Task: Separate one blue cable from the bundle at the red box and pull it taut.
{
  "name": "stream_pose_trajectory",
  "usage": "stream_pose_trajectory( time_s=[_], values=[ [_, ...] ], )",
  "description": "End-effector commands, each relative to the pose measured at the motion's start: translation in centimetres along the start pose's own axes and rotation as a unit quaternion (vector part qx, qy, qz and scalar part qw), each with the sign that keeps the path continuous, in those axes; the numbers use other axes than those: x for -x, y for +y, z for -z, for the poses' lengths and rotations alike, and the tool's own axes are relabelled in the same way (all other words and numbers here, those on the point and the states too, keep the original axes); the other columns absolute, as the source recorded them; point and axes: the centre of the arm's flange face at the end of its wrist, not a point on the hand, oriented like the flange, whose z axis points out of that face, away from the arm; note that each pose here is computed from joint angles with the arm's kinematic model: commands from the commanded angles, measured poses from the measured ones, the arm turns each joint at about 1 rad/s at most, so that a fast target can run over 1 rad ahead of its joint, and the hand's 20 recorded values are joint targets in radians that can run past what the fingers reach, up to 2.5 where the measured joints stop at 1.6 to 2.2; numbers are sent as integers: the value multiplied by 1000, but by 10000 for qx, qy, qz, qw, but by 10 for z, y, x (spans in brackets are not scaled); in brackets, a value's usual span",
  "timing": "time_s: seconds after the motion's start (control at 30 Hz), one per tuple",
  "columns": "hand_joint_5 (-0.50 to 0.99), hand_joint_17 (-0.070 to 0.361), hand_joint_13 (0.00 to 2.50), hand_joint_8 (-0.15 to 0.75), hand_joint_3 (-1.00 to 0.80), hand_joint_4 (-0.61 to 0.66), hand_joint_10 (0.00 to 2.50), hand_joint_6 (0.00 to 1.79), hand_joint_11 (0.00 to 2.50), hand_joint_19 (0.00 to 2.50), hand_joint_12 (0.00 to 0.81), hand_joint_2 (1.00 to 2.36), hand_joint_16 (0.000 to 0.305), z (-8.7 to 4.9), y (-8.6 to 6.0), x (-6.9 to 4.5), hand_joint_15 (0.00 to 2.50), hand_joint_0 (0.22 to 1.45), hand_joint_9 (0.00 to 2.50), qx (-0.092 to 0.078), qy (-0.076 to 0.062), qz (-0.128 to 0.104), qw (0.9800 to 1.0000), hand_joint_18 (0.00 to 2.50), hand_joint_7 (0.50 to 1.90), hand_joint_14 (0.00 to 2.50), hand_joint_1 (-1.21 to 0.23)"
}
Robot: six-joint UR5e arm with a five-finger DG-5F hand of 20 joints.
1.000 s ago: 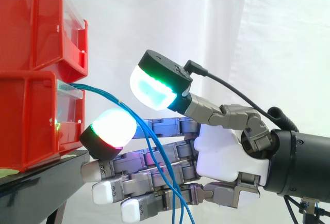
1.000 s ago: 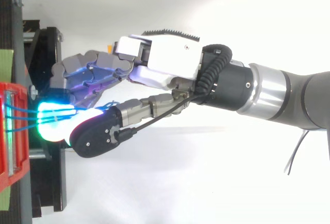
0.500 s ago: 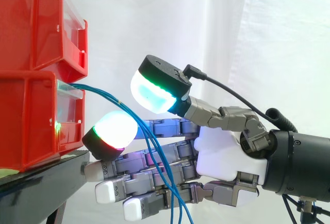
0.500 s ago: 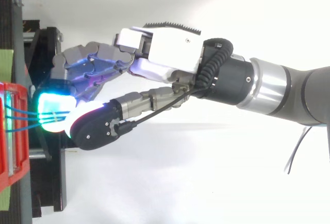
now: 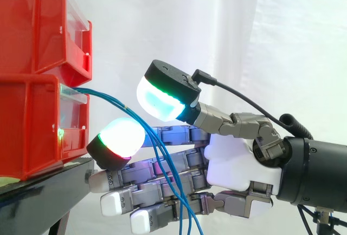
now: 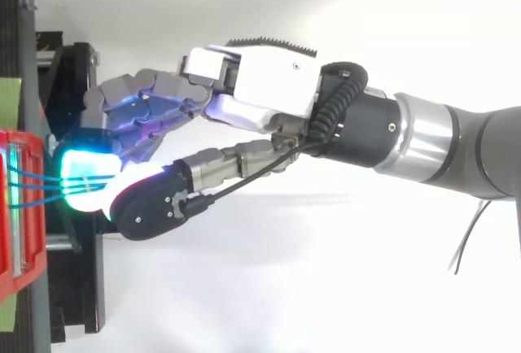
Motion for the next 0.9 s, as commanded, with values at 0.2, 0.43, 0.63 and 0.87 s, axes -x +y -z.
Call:
stream_pose_trajectory(
  time_s=[0.2,0.43,0.63,0.87],
  values=[
    [-177,119,720,368,-342,234,7,707,503,519,393,1011,53,0,1,-3,469,612,536,6,27,-6,10000,779,1074,13,-658],
    [-189,118,722,369,-273,245,7,755,507,529,392,1015,52,0,2,-5,472,617,537,28,33,-22,10000,779,1050,13,-666],
    [-194,118,721,368,-231,249,9,765,505,529,393,1016,52,-1,1,-4,468,618,534,28,26,-35,10000,779,1046,15,-673],
    [-196,118,720,368,-222,246,9,771,505,529,393,1017,52,-5,7,0,462,618,534,94,-2,-27,10000,779,1053,13,-674]
  ],
)
